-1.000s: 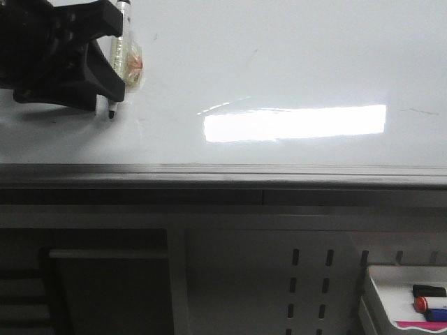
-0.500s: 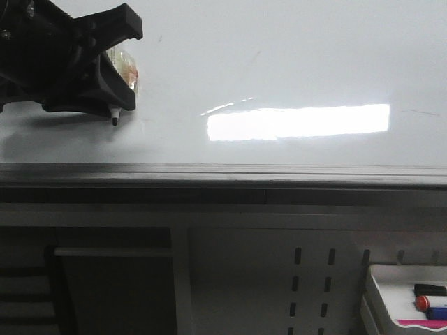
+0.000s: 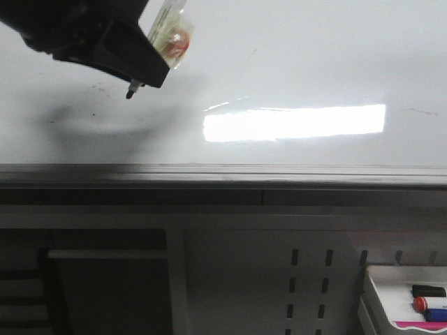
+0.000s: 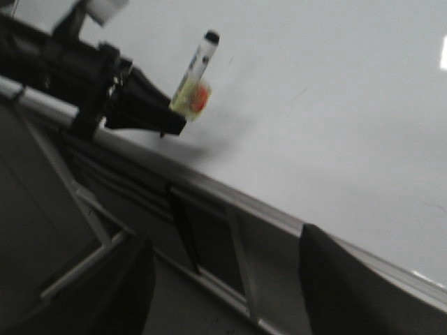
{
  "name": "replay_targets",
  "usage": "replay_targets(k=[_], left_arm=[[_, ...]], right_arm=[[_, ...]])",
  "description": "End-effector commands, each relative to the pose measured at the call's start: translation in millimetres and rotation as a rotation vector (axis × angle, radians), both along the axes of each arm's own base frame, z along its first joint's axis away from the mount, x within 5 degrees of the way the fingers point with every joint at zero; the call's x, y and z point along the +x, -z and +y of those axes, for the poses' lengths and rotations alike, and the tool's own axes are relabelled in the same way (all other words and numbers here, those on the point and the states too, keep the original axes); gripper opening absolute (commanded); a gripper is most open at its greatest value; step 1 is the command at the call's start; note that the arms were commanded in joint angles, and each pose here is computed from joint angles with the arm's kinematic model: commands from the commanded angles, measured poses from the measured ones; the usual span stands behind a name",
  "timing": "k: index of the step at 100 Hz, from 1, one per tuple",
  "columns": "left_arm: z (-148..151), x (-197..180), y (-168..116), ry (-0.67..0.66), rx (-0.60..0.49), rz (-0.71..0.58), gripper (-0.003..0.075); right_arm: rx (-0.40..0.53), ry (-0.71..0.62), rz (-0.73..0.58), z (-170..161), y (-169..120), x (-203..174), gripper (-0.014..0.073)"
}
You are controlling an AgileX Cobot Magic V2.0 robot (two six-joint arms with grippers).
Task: Write number 4 on whiteboard
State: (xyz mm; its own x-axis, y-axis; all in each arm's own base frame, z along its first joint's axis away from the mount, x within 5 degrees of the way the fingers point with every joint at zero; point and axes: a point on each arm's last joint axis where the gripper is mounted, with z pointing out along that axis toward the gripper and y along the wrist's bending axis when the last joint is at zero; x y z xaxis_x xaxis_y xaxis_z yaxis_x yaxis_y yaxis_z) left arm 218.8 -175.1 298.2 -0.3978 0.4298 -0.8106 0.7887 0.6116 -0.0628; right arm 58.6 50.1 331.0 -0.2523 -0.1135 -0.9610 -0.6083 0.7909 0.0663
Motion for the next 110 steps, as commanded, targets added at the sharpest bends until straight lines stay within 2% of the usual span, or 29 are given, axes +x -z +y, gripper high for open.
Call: replay_targets(k=[1,21,43,70,79,91,110], left_arm=[[-1.2,-21.1,-33.4,0.124,-0.011,-0.153,-0.002],[-1.3,-54.5,-52.0,0.351,0.046,-0.321,-0.002],[-0.4,-76.9,-51.7,0.547,0.171,-0.402,-0.002],[-7.3,-89.7,-49.2,0.645,0.231,-0.448,-0.002],[-10.5,-94.7,-48.1,0.685,0.258,-0.475,-0.002],[-13.8,-99.1,-47.8,0.715,0.274,-0.504,-0.002],[-15.3,-99.4,-48.9,0.709,0.268,-0.52,-0.002]], right_arm=[[-0.027,-0.065,-0.018,11.0,-13.6,11.7,0.0403],[-0.112,-0.241,-0.021,37.5,-16.2,28.3,0.0405],[-0.169,-0.291,-0.108,50.4,-21.9,38.8,0.0408],[-0.172,-0.316,-0.18,60.0,-36.1,44.5,0.041],[-0.155,-0.341,-0.191,63.5,-42.2,42.1,0.0453],[-0.146,-0.398,-0.174,73.0,-42.8,40.0,0.0512],[-0.154,-0.524,-0.141,94.5,-35.5,32.4,0.0512]])
